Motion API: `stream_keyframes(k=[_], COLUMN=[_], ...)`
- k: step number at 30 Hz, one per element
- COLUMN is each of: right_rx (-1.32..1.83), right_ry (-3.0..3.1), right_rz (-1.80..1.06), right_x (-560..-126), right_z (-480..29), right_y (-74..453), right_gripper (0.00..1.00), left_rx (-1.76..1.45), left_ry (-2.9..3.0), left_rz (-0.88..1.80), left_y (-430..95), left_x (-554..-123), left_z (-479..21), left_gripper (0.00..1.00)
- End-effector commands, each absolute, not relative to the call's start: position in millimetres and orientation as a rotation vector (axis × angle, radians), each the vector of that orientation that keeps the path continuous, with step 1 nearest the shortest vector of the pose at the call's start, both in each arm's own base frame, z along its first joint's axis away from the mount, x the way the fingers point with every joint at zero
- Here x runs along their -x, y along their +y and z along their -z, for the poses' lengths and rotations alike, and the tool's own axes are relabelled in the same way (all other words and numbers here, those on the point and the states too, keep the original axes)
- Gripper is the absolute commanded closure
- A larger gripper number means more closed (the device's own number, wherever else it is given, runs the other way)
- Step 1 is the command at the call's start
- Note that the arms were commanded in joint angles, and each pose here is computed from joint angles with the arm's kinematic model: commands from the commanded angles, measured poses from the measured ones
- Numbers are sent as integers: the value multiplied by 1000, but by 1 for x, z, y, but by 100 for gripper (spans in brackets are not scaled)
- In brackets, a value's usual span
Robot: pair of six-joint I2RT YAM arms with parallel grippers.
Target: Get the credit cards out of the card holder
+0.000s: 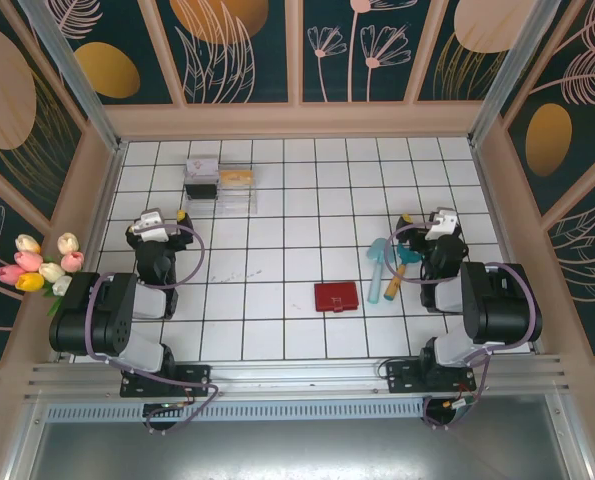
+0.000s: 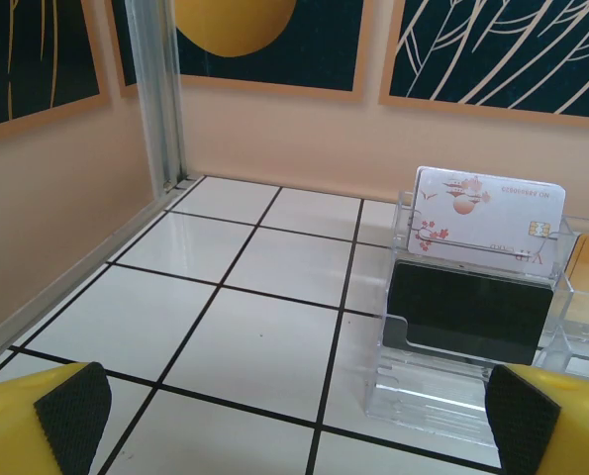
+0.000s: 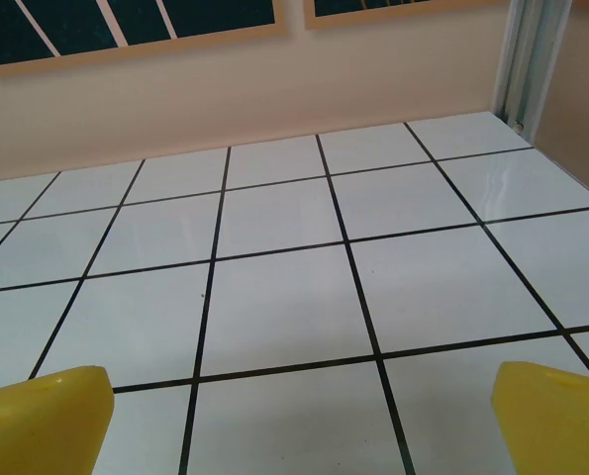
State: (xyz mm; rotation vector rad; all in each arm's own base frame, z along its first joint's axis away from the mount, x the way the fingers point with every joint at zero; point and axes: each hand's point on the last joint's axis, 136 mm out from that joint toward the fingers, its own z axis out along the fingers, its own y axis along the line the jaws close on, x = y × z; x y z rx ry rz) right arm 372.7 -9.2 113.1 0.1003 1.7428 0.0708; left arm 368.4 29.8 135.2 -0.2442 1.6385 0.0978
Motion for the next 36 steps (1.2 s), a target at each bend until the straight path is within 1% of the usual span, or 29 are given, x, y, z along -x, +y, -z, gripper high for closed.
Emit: stream_keyframes(k=[1,24,28,31,36], right_rx=[-95,-86,-52,-97,-271], right_ry=[1719,1716,1743,1766,1834], right_rz=[-87,-91,-45,19,-11], right_x=[-378,-377,-380,-379,-372], right_z=[-120,-121,-140,-155,-173], right_y=[-8,-7,0,-3,-1], right_gripper=[1,1,1,1,1], left_rx=[230,230,266,320,425], left_ry=[1630,1626,1635,1689,1751], left_rz=[-101,-101,-125,-145,-24], left_y=[30,30,36,43,37], left_x=[-371,-371,-371,-375,-380], left_z=[-138,-139,-148,-152,-168], left_gripper=[1,1,1,1,1])
